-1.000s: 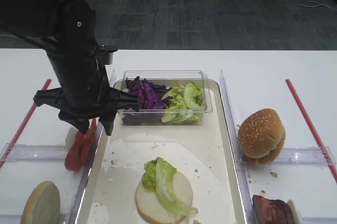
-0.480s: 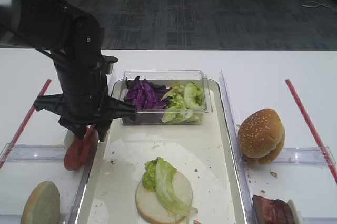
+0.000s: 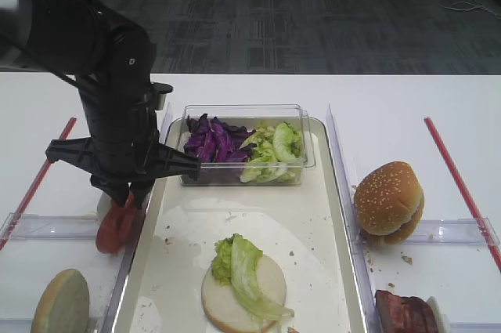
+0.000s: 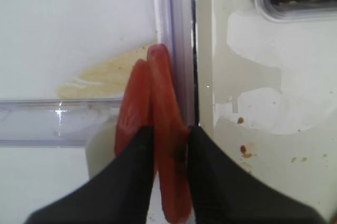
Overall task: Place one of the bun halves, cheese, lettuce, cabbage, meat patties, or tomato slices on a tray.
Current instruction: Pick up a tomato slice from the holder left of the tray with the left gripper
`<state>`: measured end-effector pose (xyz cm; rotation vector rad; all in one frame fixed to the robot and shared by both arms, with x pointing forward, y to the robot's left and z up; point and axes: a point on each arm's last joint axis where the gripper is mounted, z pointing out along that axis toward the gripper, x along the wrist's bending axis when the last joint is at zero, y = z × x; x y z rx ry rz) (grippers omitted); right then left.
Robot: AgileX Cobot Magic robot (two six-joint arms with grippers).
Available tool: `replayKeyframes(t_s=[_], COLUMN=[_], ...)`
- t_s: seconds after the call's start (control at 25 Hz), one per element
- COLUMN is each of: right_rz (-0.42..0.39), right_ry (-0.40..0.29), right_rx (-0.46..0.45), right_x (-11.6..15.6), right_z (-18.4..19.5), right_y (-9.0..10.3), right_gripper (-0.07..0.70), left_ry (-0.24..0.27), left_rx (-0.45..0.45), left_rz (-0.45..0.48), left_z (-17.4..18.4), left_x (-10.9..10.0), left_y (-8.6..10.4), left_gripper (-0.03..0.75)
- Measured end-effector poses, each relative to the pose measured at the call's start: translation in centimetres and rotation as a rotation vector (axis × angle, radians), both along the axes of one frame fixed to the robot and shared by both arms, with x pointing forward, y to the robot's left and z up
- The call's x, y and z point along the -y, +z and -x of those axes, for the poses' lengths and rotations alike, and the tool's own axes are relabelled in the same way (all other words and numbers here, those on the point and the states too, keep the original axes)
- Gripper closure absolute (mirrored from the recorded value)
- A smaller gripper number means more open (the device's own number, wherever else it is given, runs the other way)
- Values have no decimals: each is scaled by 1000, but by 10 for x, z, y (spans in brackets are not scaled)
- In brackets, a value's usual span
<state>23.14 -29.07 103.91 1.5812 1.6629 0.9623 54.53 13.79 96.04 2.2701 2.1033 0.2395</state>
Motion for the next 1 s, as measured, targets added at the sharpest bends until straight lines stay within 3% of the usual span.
replayKeyframes(t_s=[0.16,0.32,0.52,1.0], right_rz=[0,0,0,0], right_ry=[0,0,0,0], right_rx=[0,0,0,0], right_x=[0,0,0,0], right_z=[0,0,0,0], right_y=[0,0,0,0], right_gripper=[164,164,164,164], left_ry=[-2,-9,-1,16], left_rx=[0,2,10,87], left_rz=[-4,-19,-16,13], left_z=[0,0,0,15], left_x=[0,-2,-2,-12], left_y=[0,0,3,63], left_gripper=[594,704,713,715])
